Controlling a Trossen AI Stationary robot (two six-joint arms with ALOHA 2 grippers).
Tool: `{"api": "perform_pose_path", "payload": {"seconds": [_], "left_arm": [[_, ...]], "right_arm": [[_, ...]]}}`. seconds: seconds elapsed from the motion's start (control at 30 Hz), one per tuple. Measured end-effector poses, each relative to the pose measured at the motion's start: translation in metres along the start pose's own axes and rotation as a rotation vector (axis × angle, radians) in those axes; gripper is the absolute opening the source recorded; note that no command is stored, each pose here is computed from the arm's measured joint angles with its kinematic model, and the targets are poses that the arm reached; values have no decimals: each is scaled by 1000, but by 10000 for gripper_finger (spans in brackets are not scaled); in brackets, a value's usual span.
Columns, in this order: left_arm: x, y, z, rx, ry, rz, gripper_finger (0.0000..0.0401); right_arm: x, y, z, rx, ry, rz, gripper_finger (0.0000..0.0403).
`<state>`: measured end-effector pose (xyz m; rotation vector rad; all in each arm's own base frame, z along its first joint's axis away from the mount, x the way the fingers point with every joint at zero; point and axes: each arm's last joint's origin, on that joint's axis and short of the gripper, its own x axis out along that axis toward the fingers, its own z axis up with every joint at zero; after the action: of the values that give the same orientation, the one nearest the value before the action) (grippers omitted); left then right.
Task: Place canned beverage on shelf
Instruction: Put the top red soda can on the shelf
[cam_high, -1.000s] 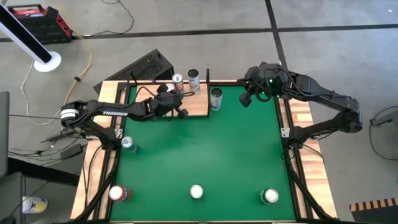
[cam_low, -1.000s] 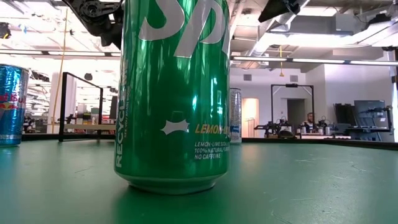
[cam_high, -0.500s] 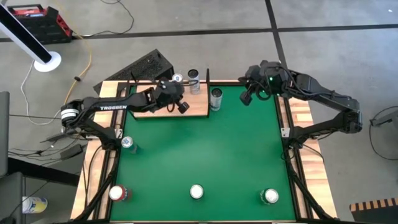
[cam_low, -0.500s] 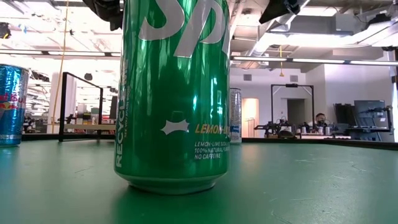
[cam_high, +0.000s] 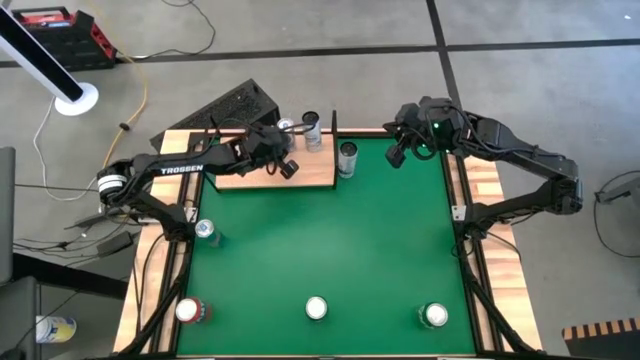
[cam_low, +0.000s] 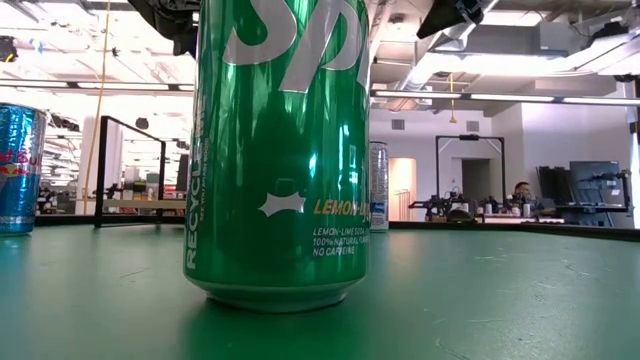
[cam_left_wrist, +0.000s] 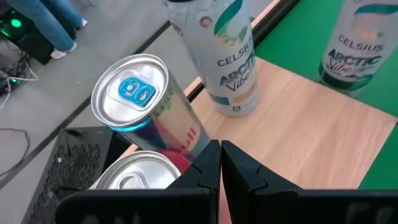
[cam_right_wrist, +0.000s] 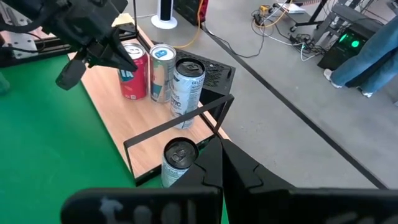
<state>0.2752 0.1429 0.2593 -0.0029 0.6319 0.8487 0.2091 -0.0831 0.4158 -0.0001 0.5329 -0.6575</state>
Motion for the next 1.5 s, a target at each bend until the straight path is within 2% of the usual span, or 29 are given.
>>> {"api": "perform_pose_path", "payload": {"seconds": [1.03, 1.5], "left_arm": [[3, 14, -6, -3, 65, 198, 0], [8, 26, -5, 28, 67, 219, 0]], "right_arm": [[0, 0, 0, 45, 0, 0, 21], [0, 1, 0, 52, 2, 24, 21]]}}
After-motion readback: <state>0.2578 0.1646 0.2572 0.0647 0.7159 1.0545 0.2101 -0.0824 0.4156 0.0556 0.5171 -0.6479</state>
